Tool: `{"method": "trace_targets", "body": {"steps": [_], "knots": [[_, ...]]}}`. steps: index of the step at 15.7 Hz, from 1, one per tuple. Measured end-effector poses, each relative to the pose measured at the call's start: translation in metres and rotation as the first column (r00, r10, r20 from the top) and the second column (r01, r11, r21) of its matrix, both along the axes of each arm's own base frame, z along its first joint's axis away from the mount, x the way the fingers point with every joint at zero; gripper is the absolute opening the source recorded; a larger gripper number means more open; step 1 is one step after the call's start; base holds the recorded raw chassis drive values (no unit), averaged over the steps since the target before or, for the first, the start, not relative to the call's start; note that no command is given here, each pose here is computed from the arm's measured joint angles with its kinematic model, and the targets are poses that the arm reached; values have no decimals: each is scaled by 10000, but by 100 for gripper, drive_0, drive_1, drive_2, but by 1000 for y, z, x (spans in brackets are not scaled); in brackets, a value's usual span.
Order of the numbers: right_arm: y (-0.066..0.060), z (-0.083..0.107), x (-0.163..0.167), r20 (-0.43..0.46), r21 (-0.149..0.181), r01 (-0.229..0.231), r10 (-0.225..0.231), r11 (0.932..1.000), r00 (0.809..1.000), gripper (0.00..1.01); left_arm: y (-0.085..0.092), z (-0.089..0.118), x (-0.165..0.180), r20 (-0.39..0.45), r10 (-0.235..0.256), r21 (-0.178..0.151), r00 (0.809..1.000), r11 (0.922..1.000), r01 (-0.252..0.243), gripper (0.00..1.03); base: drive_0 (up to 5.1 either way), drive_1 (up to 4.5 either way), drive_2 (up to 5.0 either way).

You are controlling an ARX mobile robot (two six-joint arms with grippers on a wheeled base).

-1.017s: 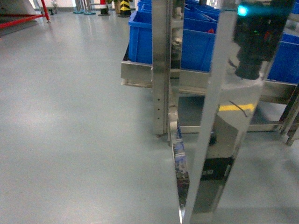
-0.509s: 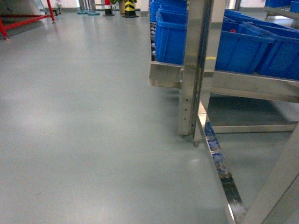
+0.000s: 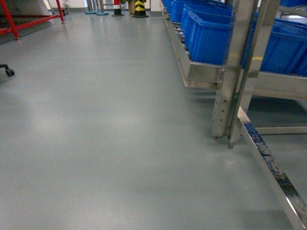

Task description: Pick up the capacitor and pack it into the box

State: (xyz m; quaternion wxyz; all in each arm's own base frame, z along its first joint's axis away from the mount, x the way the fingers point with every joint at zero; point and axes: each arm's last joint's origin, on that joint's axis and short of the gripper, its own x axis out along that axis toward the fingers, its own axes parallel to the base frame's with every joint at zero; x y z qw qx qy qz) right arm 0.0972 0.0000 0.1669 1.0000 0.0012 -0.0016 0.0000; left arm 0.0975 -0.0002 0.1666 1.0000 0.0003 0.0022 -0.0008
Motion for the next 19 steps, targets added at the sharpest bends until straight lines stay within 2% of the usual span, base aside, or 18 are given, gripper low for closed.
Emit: {"method": "trace_targets", "body": {"steps": [19], "knots": [[0,0,0,-23,0,-4,4,10000,10000,98,0,0,0,-4,-8,0,10000,10000,8,44,-497,244,244]]}}
